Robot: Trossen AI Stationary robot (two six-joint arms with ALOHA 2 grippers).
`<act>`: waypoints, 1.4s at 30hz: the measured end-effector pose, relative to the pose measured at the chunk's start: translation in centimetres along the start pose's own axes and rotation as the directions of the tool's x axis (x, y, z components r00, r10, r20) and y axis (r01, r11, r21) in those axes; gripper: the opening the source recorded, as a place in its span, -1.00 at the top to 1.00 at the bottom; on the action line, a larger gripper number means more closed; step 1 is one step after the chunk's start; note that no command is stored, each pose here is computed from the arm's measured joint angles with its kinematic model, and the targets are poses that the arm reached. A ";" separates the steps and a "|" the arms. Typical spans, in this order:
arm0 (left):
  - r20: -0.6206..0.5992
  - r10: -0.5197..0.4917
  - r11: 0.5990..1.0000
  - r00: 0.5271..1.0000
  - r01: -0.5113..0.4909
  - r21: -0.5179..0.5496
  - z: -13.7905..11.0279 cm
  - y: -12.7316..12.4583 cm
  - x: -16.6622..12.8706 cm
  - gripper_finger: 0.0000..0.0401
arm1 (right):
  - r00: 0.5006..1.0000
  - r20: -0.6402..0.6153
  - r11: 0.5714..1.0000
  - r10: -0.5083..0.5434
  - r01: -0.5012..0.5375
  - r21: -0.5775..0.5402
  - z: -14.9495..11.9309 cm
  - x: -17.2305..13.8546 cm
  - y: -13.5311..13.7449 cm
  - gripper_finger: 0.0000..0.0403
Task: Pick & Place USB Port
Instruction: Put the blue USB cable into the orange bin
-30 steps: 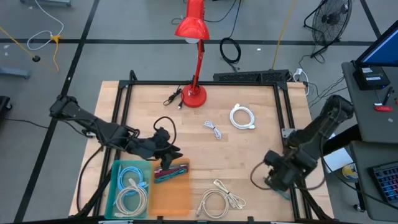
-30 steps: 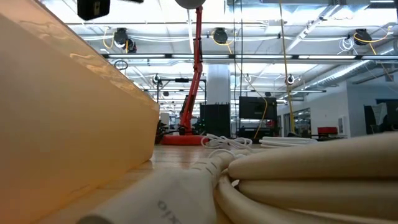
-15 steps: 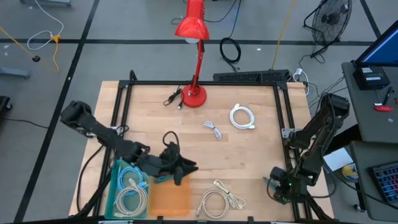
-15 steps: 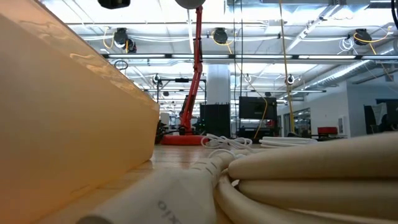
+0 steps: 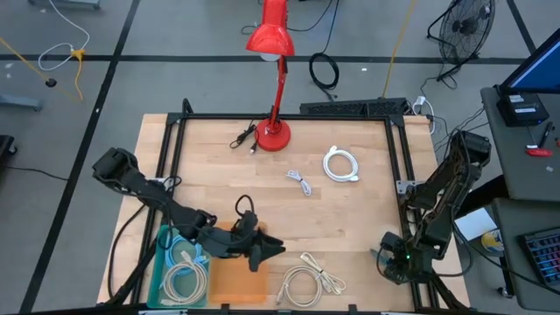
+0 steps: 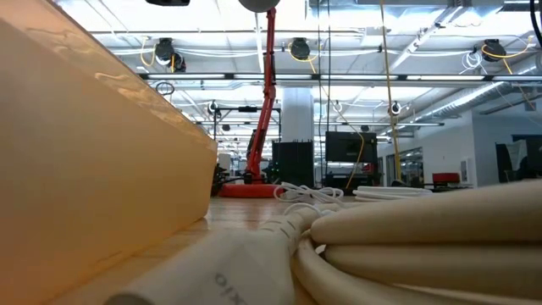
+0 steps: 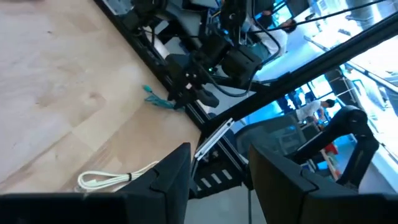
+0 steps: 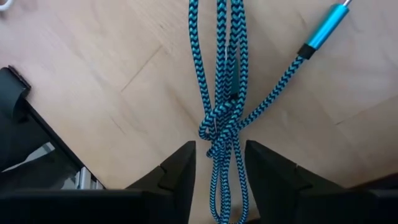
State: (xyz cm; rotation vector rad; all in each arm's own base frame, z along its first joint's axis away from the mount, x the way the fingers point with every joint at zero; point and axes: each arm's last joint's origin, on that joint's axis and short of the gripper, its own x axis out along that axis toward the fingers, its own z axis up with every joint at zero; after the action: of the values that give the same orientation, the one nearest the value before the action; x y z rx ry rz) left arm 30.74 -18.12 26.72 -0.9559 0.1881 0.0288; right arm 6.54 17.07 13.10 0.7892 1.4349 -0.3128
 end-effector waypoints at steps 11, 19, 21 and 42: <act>-0.002 -0.002 1.000 1.000 0.002 0.005 -0.2 -0.1 -0.1 0.19 | 0.999 0.043 1.000 0.024 -0.024 0.001 0.5 0.4 -0.2 0.59; -0.002 -0.001 1.000 1.000 0.001 0.020 -0.2 -0.1 -0.1 0.19 | 1.000 0.020 1.000 -0.012 0.013 -0.013 0.7 0.9 -0.2 0.44; -0.002 -0.001 1.000 1.000 0.001 0.024 -0.2 -0.1 -0.1 0.19 | 1.000 0.019 1.000 -0.016 0.016 -0.002 0.9 1.0 -0.2 0.37; -0.004 0.001 0.998 1.000 -0.001 0.056 -0.2 -0.1 -0.1 0.19 | 0.986 -0.097 0.982 -0.135 0.146 0.118 3.0 2.2 -0.2 0.33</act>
State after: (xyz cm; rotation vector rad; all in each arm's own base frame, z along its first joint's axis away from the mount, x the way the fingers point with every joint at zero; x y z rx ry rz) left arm 30.63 -18.29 26.69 -0.8997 0.1921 0.0229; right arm 9.03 15.59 10.79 0.8125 1.5698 -0.4852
